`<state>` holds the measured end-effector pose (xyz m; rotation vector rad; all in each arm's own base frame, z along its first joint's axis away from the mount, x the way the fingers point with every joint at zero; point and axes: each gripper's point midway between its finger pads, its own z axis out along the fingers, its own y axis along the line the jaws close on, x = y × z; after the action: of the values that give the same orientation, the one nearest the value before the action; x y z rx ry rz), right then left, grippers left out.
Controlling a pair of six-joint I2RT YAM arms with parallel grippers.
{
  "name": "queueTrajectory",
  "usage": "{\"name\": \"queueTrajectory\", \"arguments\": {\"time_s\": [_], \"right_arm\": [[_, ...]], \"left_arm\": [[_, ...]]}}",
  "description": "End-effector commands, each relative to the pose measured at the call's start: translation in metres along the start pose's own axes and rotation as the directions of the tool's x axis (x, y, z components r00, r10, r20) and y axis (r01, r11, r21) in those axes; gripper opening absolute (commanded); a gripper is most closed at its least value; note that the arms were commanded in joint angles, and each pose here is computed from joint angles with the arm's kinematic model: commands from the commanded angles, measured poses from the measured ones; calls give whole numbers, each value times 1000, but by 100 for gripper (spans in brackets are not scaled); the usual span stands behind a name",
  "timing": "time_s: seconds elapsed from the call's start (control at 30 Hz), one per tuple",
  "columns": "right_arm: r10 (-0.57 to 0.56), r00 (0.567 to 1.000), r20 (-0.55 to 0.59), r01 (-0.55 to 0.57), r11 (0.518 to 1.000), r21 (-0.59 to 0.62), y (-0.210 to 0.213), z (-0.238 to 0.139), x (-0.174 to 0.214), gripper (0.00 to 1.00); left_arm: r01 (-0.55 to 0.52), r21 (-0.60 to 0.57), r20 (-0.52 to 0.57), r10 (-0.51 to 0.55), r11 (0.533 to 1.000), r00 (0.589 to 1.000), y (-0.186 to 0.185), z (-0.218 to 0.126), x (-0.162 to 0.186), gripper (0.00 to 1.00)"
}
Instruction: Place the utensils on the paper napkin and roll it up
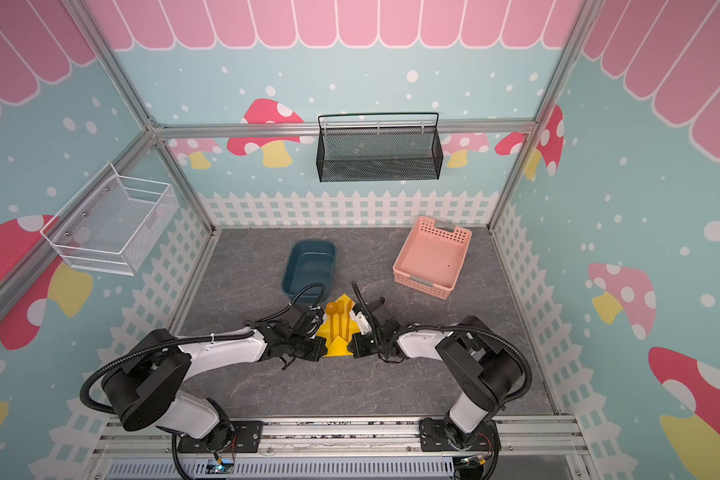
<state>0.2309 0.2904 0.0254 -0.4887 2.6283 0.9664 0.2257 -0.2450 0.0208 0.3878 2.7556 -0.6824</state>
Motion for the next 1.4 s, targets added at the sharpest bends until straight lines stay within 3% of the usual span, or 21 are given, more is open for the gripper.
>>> {"name": "queueTrajectory", "arguments": {"time_s": [0.0,0.5,0.83,1.37], "right_arm": [[30,999,-10,-30,999,28,-6,-4,5,8],[88,994,-62,-82,992,99,-25,0,25,7],[119,991,-60,-113,989,95,-23,-5,28,7],[109,994,-4,-108,993,42,-7,-14,6,13]], "left_arm": [[16,15,10,-17,1000,1000,-3,1,-8,6],[6,47,2,-6,999,1000,-12,1,-12,6],[-24,146,59,16,989,998,-48,-25,-37,6],[-5,113,-37,9,994,999,-45,8,-26,4]]}}
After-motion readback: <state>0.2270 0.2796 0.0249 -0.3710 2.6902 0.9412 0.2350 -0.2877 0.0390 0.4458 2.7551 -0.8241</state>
